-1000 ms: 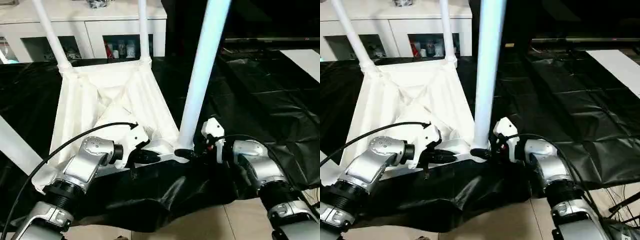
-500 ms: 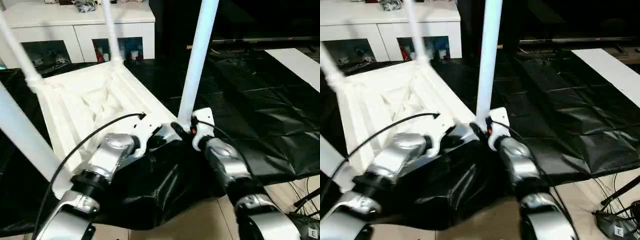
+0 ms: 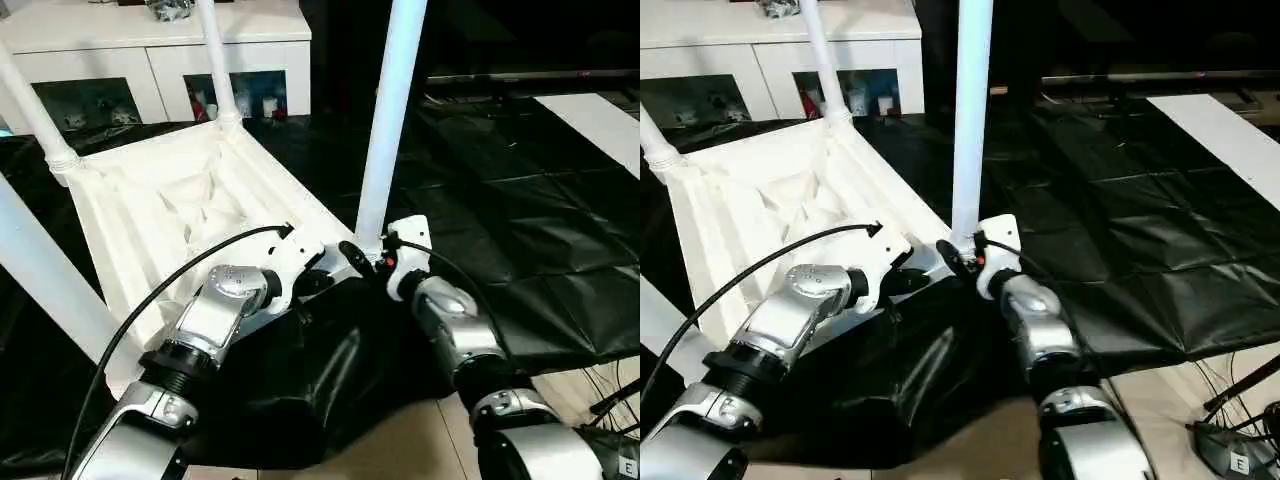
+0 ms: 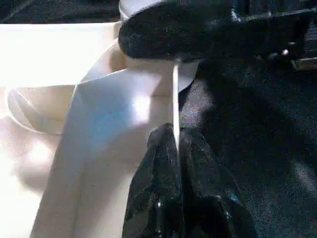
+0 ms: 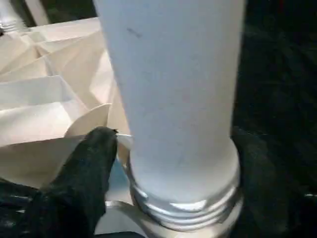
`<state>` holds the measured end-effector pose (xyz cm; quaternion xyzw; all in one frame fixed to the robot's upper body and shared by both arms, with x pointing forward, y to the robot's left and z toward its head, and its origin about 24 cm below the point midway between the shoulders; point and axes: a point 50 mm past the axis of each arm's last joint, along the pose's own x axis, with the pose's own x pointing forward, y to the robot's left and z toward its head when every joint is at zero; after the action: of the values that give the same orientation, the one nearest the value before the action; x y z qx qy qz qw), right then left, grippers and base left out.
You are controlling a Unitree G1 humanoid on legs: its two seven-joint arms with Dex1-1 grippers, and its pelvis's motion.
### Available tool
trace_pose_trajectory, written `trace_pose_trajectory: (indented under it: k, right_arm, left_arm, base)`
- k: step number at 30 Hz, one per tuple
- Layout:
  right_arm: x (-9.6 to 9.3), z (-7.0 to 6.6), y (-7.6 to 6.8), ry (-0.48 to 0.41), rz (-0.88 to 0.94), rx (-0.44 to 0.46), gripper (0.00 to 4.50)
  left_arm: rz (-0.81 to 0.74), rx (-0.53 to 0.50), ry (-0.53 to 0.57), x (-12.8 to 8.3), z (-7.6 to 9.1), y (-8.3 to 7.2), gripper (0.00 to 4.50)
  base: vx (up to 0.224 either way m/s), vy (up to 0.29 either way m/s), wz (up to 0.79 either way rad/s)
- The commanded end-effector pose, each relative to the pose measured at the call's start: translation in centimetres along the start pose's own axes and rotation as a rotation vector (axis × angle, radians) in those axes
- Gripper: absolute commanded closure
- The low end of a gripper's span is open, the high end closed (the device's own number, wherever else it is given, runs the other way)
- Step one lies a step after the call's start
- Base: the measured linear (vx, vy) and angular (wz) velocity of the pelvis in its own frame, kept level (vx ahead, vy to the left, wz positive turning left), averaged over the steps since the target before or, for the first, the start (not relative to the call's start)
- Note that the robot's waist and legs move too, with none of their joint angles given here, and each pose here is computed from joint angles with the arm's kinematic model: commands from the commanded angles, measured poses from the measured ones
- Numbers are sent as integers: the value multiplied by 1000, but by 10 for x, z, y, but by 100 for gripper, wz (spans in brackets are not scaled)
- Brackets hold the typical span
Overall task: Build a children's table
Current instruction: Rotate leg to tighten
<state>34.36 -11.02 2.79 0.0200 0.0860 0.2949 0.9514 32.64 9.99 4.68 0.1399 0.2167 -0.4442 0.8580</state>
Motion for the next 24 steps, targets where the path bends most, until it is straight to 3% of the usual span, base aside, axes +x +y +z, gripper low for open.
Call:
trace_pose_trajectory:
  k: [1,4,9,24]
  right_arm:
    - [-7,11,-9,-4,104,-107,37]
    - [-18,12,-14,29,221,-187,37]
    - [-36,6,-18,131,447,-191,37]
    - [-30,11,-13,116,518,-168,37]
  left_arm:
    - [-83,-23,34,-3,-20,-7,450]
    - [-128,-4,32,-9,-22,-7,450]
    - [-260,33,35,-22,-25,-10,450]
    - [-267,36,47,-24,-25,-7,450]
  base:
    - [0,0,0]
    - [0,0,0]
    - [0,0,0]
    - [0,0,0]
